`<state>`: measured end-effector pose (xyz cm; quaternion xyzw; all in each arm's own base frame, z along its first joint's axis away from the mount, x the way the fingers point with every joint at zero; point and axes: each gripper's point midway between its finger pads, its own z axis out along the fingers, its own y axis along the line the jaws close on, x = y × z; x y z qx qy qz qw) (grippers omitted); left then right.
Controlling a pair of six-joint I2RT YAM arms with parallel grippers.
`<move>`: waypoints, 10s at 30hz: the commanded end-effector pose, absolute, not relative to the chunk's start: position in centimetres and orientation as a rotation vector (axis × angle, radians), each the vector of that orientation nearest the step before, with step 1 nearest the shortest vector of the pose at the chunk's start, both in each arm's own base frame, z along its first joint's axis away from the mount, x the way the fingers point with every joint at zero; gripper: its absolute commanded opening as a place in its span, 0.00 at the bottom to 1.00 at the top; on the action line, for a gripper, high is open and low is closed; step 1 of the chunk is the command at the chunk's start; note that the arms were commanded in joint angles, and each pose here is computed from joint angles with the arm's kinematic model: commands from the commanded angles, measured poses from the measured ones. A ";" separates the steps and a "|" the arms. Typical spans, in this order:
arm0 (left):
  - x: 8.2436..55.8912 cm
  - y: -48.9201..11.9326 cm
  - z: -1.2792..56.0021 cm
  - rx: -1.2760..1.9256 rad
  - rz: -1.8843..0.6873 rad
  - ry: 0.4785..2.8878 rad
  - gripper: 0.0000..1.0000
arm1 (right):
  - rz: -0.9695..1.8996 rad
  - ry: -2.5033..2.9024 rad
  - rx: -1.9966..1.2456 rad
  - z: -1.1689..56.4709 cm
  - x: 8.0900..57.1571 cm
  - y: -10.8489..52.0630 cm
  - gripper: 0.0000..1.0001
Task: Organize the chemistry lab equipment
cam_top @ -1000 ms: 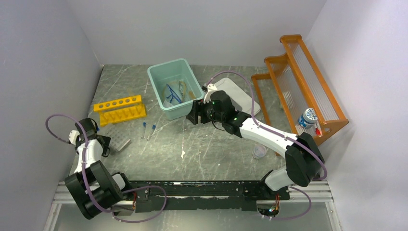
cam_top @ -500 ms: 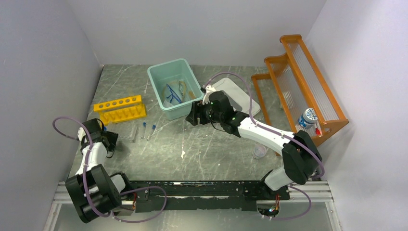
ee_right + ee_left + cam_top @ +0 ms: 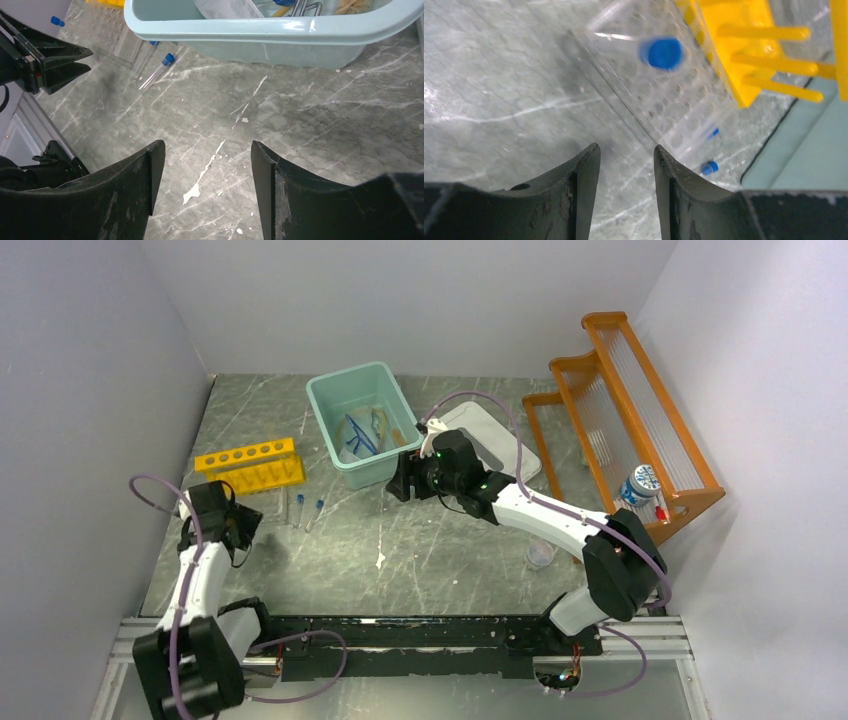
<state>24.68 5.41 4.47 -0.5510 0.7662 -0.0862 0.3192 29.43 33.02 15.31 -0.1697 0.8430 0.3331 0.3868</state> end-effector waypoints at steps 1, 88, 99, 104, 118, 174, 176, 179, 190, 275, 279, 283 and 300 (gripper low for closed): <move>24.2 4.5 6.9 -1.353 -0.148 2.020 0.49 | 0.845 2.140 -0.421 15.1 29.8 33.1 0.67; 27.4 -15.2 17.1 -0.370 -0.732 2.257 0.07 | 1.477 2.205 -0.363 16.2 22.9 47.5 0.62; 26.6 -14.8 17.5 -0.370 -0.715 2.268 0.19 | 1.534 2.098 -0.468 16.4 22.4 47.9 0.22; 26.6 -14.6 19.0 -0.304 -0.690 2.297 0.46 | 1.479 1.959 -0.634 16.5 21.9 46.9 0.21; 23.6 -15.9 18.7 -0.050 -0.828 2.507 0.65 | 1.159 1.677 -0.999 16.2 22.2 44.0 0.23; 29.4 0.3 19.8 -0.476 0.204 2.199 0.12 | 0.879 1.787 -0.826 16.9 24.3 39.0 0.79; 29.1 1.6 19.6 -0.542 0.265 2.135 0.13 | 0.870 1.826 -0.797 16.2 24.1 38.3 0.79; 28.9 2.9 18.7 -0.616 0.318 2.064 0.12 | 0.863 1.858 -0.748 15.4 23.7 37.2 0.78; 28.5 6.7 13.9 -0.875 0.350 2.116 0.14 | 0.826 1.919 -0.744 13.3 23.9 35.9 0.77; 32.1 -7.2 12.9 -0.255 -0.245 2.416 0.61 | 0.834 2.005 -0.631 11.2 25.0 34.8 0.72; 32.4 -7.6 10.2 -0.244 -0.172 2.481 0.60 | 0.835 2.010 -0.633 11.0 25.0 34.8 0.72; 32.2 -6.8 6.7 -0.271 -0.066 2.526 0.57 | 0.837 2.013 -0.635 10.9 24.9 34.8 0.72; 32.8 -6.2 3.1 -0.317 0.018 2.592 0.57 | 0.788 2.031 -0.620 10.6 25.6 34.4 0.71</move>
